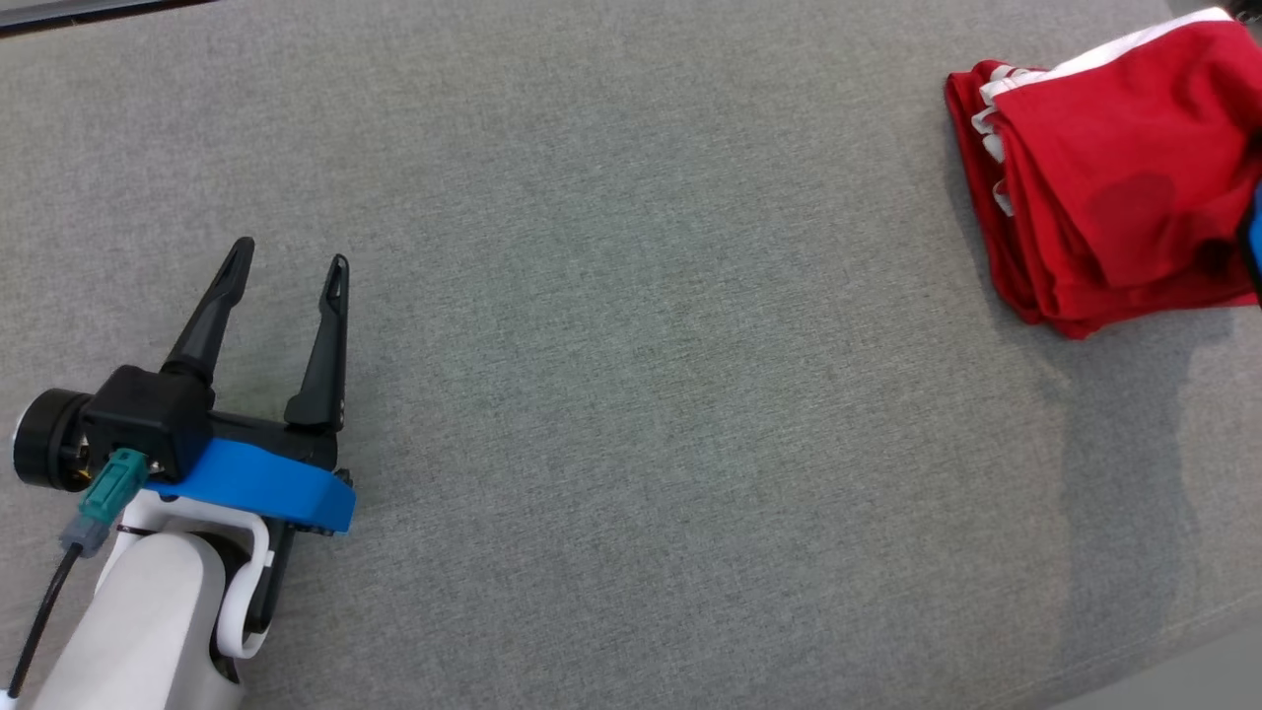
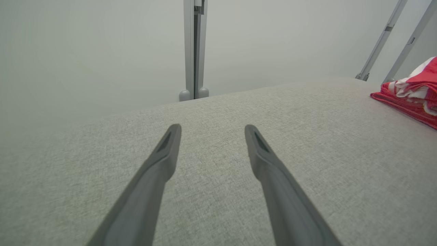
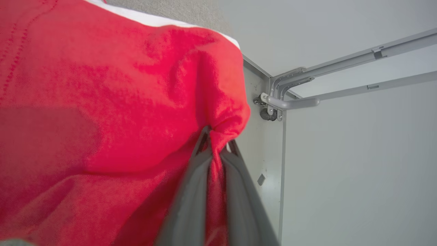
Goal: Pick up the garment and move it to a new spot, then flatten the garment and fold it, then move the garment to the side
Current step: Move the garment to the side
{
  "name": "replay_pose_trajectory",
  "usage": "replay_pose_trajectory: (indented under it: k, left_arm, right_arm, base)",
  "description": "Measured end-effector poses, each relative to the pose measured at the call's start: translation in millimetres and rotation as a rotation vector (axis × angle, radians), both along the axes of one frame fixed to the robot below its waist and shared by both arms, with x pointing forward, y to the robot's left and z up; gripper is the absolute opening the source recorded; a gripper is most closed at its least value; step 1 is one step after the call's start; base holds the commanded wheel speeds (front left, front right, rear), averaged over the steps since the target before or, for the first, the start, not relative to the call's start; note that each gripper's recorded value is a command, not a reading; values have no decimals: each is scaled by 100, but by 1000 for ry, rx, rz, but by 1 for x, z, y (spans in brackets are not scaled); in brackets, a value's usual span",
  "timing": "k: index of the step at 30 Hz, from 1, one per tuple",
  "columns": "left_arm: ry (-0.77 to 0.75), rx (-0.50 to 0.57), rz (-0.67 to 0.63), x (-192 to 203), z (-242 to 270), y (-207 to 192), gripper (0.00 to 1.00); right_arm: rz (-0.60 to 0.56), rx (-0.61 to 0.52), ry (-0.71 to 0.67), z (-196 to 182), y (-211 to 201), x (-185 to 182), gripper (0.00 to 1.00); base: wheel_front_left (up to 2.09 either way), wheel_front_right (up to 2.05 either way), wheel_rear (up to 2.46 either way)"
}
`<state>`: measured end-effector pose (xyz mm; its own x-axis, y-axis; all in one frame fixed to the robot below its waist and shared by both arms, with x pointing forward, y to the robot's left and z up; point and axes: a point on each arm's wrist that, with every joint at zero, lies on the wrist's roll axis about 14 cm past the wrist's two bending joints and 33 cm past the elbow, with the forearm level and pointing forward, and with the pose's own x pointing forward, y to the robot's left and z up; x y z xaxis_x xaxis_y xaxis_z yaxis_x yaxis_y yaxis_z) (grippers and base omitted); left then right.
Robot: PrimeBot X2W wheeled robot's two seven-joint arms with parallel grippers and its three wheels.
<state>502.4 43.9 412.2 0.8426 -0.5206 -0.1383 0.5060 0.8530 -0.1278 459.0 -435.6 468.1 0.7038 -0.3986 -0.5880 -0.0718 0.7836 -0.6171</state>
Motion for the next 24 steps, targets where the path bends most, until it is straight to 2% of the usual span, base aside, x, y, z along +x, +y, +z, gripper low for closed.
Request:
replay_pose_trajectory:
  k: [1,2,3,7,10,13,15,16,19,24]
  left_arm:
    - [3,6,5,1,-2,3,100]
    - [4,14,10,2,-3,6,100]
    - [4,22,17,2,-4,10,100]
    - [-29,32,52,2,6,21,100]
    - [-55,10,84,-3,21,27,100]
    - [-69,3,117,-15,32,36,100]
    - [-77,0,132,-19,36,40,100]
    - [-90,-24,160,-29,47,45,100]
    - [-87,-39,200,-47,54,54,100]
    - [-119,-38,270,-73,71,75,100]
  right_arm:
    - [-17,9,-1,-5,-2,0,0]
    - [-28,13,3,-11,-4,-1,84]
    - [-31,21,-1,-17,-3,0,100]
    - [-37,71,-91,-19,5,7,100]
    - [-29,151,-273,2,15,19,100]
    - [30,215,-421,21,40,28,100]
    - [55,236,-447,23,52,28,100]
    - [103,275,-495,28,73,26,100]
    - [171,336,-580,44,104,21,100]
    - [281,427,-663,53,155,-3,100]
  base:
    - [0,0,0]
    - [0,0,0]
    - [0,0,0]
    - [0,0,0]
    - [0,0,0]
    - [0,0,0]
    - [0,0,0]
    - [0,0,0]
    - [0,0,0]
    - [0,0,0]
